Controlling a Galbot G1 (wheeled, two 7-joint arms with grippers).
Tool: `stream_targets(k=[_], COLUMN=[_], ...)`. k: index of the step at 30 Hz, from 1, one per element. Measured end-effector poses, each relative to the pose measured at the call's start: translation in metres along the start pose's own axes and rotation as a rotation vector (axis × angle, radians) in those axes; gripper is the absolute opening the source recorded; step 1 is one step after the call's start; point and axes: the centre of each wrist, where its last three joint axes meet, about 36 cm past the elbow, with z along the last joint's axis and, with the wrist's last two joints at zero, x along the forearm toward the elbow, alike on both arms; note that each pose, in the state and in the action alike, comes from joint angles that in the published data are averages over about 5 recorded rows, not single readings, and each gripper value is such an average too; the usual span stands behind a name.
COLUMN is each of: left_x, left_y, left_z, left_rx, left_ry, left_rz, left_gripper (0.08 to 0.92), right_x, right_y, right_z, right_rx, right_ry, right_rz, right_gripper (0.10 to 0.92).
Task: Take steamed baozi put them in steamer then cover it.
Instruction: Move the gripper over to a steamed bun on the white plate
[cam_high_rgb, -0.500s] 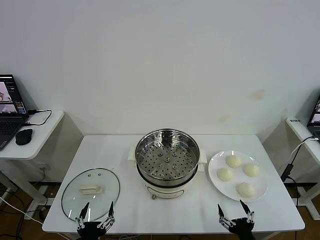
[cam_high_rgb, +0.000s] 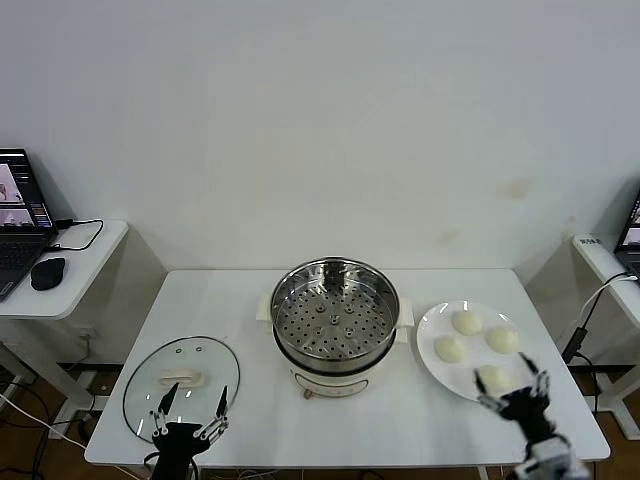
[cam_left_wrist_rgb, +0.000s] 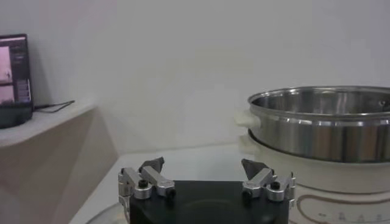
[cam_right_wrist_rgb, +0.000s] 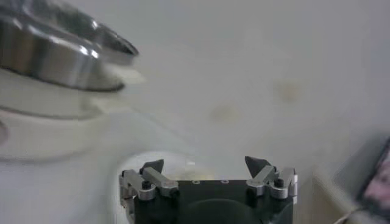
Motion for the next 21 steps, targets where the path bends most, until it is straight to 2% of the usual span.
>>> stream_targets(k=[10,21], left_x=[-0.004,-0.002], left_y=[0.002,0.007], left_z=[-0.001,-0.001], left_rx=[-0.032,-0.056], left_ry=[-0.012,-0.011], left_rz=[-0.027,-0.059], left_gripper=[0.823,0.823], right_x=[-0.072,-0.162], right_y=[-0.086,-0.135], right_z=[-0.025,-0.047], right_rx=[0.344,0.529], right_ry=[0.037,0.108], right_rz=[-0.187,-0.502], right_gripper=[0.823,0.823])
